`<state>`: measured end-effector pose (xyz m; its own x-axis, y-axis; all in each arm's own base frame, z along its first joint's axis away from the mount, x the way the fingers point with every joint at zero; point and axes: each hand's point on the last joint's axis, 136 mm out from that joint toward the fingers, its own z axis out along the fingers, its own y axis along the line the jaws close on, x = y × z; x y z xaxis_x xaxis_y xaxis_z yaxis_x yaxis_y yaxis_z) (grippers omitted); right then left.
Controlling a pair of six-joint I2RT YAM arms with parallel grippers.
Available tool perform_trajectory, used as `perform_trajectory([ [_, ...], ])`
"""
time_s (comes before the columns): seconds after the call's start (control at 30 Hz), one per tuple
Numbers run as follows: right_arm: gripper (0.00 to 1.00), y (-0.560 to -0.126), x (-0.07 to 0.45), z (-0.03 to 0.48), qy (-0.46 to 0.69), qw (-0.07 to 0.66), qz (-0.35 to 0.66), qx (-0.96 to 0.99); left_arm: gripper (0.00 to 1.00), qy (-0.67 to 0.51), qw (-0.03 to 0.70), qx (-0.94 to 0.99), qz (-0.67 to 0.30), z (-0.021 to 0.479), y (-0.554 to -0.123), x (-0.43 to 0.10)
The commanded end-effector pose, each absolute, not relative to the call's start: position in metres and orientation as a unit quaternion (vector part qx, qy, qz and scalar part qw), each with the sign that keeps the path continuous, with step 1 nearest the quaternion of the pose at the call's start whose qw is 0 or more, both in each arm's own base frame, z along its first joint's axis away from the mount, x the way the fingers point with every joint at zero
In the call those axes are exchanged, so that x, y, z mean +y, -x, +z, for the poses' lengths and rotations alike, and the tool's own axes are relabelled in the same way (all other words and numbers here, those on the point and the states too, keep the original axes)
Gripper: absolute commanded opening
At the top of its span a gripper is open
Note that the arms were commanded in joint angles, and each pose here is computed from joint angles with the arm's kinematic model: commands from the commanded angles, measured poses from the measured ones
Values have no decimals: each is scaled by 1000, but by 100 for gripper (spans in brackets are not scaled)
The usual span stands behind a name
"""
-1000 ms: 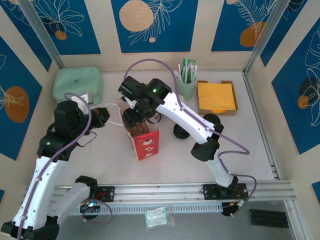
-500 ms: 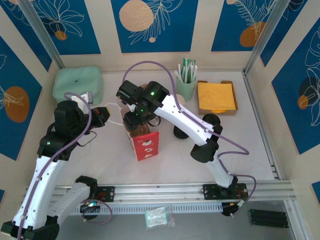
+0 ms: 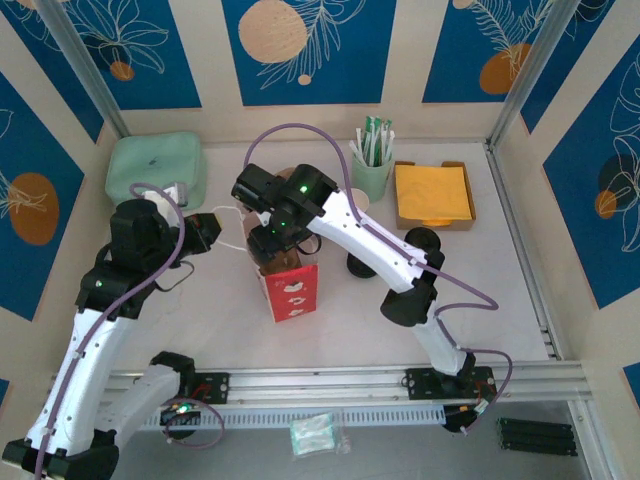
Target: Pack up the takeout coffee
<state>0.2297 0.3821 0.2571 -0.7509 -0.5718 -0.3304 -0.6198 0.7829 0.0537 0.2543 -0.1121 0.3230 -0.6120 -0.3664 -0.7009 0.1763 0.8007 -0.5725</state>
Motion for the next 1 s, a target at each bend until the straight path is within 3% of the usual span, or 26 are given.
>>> perform_trajectory([
  [0.0,66,-221,372,284,316,170,95,929,13,50,458,827,-321,343,-256,-113],
  [0.57,66,-214,368,302,317,186,108,924,24,44,465,822,-326,356,-251,-113],
  [0.97,66,-207,367,327,319,205,146,913,46,34,477,815,-327,374,-245,-112],
])
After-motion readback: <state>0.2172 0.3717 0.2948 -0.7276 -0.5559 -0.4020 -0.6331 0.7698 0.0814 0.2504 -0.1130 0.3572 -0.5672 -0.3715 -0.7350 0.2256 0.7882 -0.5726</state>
